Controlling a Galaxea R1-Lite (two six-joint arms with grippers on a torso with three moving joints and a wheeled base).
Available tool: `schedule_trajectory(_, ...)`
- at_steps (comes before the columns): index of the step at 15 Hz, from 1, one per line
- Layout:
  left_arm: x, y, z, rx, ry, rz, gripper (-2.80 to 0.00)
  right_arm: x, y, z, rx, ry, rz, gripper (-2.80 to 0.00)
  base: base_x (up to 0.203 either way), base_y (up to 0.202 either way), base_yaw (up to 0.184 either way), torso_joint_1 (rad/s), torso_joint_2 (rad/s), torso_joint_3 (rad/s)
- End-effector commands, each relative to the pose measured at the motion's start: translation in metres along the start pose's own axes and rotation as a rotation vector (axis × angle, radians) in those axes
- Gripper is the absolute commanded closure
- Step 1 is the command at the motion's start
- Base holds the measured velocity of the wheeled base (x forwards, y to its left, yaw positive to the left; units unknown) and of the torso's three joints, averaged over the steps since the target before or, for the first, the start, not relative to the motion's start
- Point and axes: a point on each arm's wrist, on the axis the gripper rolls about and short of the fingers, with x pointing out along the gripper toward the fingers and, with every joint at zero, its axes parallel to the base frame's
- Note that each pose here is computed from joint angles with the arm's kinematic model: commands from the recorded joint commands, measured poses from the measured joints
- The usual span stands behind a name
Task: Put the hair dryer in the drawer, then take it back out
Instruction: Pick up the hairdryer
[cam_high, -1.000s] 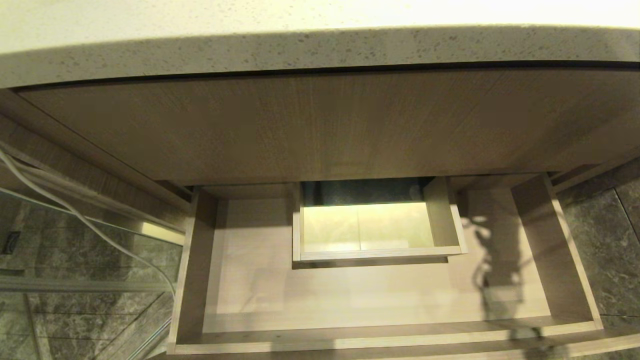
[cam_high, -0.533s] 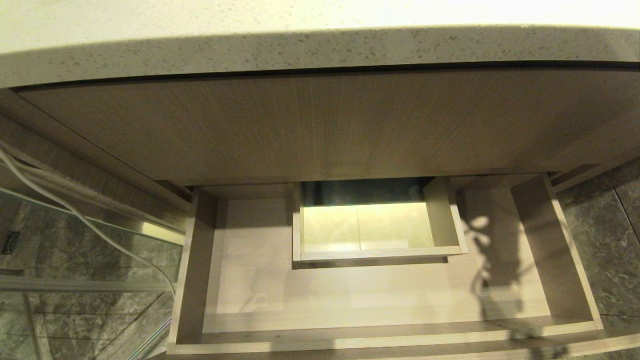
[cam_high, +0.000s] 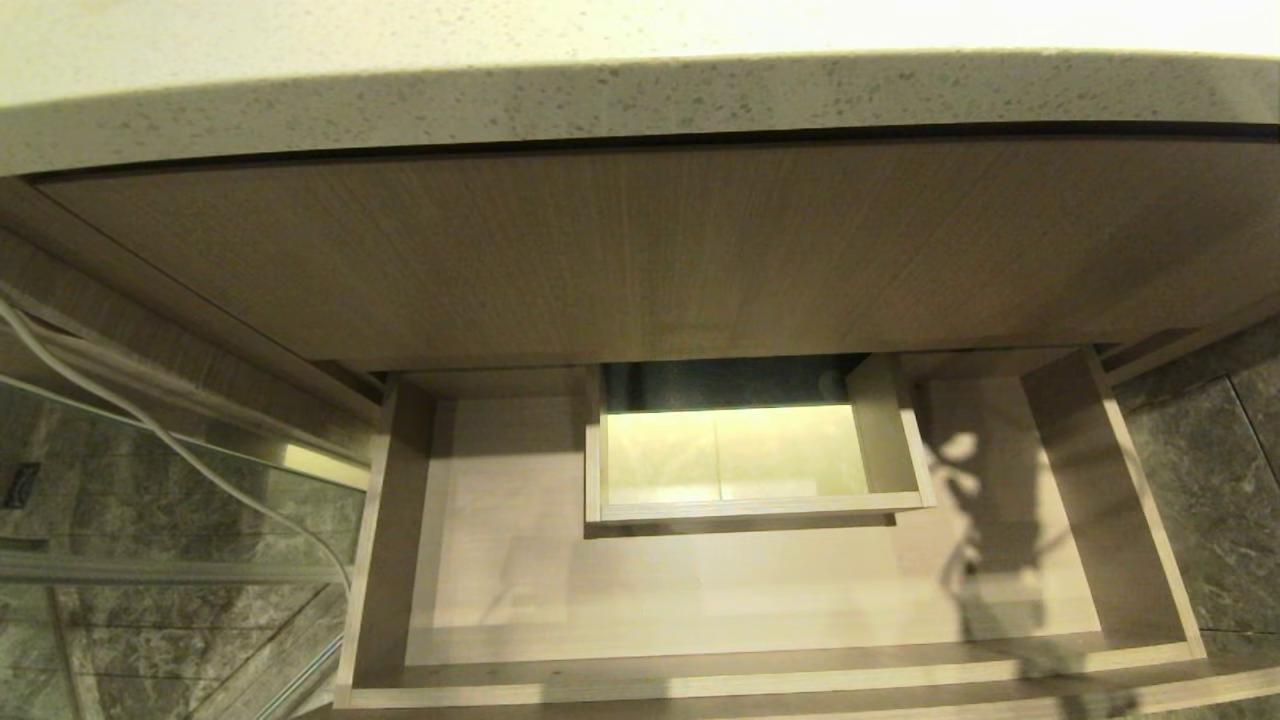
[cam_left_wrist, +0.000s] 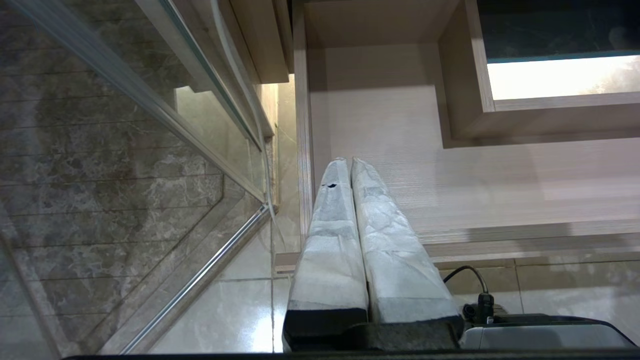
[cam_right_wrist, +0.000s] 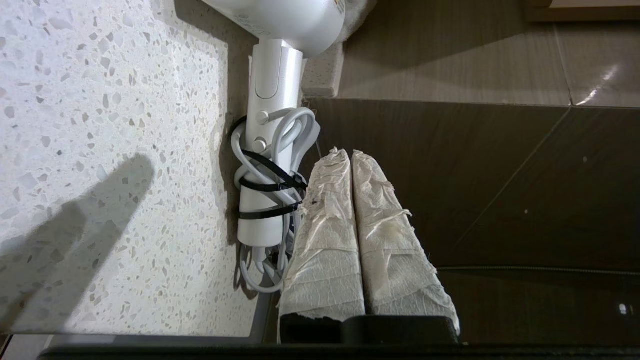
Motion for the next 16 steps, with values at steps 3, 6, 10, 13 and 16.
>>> schedule_trajectory(3, 0.0, 0.0, 0.0002, -0.002, -0.002, -0.001, 0.0, -0.0007, 0.0, 0.0001, -0.007, -0.001, 0.0, 0.0, 0.053, -0.031, 0.008, 0.001, 0.0, 0.004)
schedule_trajectory(6, 0.0, 0.0, 0.0, -0.007, 0.0, -0.001, 0.0, -0.0007, 0.0003, -0.0001, -0.007, -0.002, 0.002, 0.0, 0.184, -0.158, 0.005, 0.001, 0.0, 0.002)
schedule_trajectory(10, 0.0, 0.0, 0.0, -0.007, 0.0, -0.001, 0.0, 0.0004, 0.0015, -0.0004, -0.006, -0.001, 0.005, 0.0, 0.035, -0.042, -0.001, 0.002, 0.0, 0.0)
schedule_trajectory(13, 0.0, 0.0, 0.0, -0.008, 0.0, -0.001, 0.0, 0.0013, 0.002, -0.0004, -0.005, -0.003, 0.005, 0.0, 0.0, 0.0, 0.0, 0.0, 0.0, 0.0)
schedule_trajectory(16, 0.0, 0.0, 0.0, -0.007, 0.0, -0.001, 0.0, 0.0, 0.0023, -0.0005, -0.002, -0.003, 0.009, 0.0, 0.0, 0.0, 0.0, 0.0, 0.0, 0.0)
